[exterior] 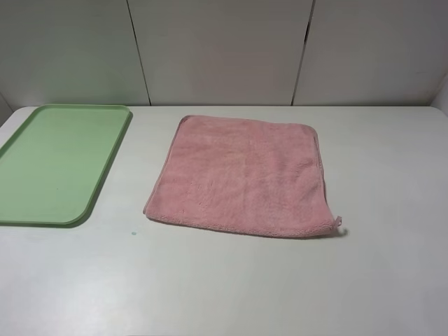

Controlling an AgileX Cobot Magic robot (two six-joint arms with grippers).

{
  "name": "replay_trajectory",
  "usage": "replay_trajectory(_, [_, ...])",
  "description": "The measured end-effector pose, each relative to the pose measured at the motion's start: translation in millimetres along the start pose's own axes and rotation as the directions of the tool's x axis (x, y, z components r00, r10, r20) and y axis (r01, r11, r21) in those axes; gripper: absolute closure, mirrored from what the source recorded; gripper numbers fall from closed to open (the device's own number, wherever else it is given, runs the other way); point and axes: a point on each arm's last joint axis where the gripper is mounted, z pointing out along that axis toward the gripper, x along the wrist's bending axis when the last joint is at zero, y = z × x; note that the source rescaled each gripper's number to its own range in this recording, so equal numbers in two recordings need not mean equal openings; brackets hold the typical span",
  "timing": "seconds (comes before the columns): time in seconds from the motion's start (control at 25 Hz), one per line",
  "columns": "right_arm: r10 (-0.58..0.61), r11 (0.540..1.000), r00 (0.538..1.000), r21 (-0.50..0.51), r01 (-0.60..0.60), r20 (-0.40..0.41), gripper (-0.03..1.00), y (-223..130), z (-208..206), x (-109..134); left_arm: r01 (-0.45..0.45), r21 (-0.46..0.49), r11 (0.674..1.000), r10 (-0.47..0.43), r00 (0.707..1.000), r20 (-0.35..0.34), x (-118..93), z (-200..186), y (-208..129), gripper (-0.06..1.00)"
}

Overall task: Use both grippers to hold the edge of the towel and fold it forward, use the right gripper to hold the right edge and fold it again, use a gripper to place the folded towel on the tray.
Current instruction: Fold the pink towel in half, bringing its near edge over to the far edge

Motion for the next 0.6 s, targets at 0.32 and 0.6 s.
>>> replay_trajectory(0.32, [0.001, 1.000, 1.000, 0.000, -0.001, -0.001, -0.03, 0.0, 0.0, 0.1, -0.034, 0.000, 0.999, 0.034, 0.999, 0.000, 0.0, 0.0, 0.0, -0.05])
replay_trajectory(0.6, [0.011, 1.000, 1.000, 0.000, -0.011, -0.018, -0.03, 0.0, 0.0, 1.7, -0.050, 0.024, 0.998, 0.050, 0.999, 0.002, 0.0, 0.3, 0.2, -0.05])
